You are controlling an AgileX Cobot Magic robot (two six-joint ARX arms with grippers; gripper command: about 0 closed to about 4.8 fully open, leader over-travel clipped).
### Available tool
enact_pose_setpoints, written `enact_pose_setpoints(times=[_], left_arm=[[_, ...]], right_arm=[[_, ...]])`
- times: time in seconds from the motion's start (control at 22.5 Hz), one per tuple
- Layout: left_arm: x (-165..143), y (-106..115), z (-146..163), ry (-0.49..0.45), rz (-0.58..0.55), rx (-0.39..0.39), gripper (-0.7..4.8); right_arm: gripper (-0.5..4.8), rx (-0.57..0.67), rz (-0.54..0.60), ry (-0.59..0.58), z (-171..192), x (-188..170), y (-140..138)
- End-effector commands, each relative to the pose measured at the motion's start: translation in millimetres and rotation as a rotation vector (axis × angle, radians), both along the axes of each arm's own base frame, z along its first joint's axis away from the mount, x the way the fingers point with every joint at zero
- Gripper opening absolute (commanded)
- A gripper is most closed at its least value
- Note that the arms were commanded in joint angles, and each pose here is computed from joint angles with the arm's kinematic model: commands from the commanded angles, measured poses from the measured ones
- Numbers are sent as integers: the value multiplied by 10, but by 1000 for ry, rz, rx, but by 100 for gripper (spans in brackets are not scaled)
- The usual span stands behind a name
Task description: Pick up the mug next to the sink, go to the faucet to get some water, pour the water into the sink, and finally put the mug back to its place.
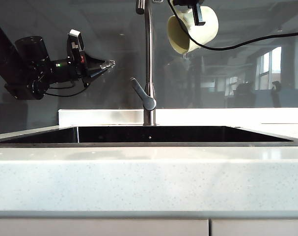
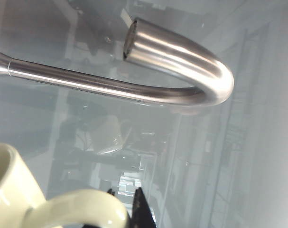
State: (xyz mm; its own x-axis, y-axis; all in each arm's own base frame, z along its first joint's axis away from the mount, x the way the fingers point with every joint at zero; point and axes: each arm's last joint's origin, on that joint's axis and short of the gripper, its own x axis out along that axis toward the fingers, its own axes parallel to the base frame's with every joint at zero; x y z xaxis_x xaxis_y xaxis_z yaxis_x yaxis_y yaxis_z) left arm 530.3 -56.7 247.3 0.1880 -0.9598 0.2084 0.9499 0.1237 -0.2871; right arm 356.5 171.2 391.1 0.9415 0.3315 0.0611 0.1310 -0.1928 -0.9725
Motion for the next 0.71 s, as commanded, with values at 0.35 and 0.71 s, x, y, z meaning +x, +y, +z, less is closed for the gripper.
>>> enact_pose_setpoints(times=[0.35, 0.71], left_arm=[[-34, 12, 103, -43, 28, -38, -6], [-63, 21, 154, -49, 54, -101, -6]], right_arm=[[-4, 1099, -258, 298, 35, 11, -391], [-4, 1662, -271, 364, -465, -225, -1393]])
